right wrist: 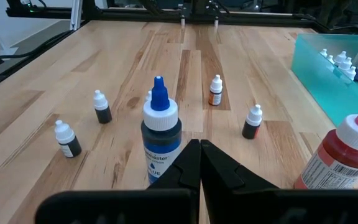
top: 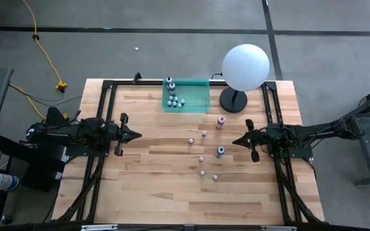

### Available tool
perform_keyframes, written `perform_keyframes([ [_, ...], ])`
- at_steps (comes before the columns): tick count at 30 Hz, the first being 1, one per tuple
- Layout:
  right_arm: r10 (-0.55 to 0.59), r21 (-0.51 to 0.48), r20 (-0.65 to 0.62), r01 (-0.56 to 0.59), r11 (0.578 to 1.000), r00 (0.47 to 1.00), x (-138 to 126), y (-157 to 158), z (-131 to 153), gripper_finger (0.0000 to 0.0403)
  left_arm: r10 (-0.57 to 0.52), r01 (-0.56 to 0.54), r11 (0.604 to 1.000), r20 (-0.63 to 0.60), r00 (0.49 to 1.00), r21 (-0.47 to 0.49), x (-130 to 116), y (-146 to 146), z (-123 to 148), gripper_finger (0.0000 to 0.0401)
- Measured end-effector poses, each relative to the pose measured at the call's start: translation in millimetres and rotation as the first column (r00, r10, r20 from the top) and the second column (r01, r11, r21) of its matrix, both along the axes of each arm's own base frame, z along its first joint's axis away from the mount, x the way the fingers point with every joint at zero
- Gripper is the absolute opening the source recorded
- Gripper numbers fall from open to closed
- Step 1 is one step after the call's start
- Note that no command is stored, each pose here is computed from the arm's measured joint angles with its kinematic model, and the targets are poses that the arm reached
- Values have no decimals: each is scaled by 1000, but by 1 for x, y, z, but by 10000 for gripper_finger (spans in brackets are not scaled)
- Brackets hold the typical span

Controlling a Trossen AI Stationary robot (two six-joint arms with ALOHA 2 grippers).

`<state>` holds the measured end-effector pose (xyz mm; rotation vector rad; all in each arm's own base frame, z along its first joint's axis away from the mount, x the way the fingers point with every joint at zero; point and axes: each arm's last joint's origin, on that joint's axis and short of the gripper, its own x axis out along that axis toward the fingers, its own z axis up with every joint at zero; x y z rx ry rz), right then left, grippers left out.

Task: Pick & Place food coloring
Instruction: Put the big pink food coloring bottle into the bin

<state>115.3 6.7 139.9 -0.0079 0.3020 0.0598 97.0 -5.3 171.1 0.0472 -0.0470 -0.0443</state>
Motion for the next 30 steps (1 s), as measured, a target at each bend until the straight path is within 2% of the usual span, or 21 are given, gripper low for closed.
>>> perform_keyframes([
  [9,0,0,0,0,1000,1000,0,0,0,0,7,-5,998,-22,1000,61,0,0,-3,0],
  [20,0,0,0,0,1000,1000,0,0,0,0,54,-52,998,-83,995,28,4,6,-7,0],
  [30,0,0,1,0,1000,1000,0,0,0,0,87,-85,996,-72,994,28,3,8,-2,0],
])
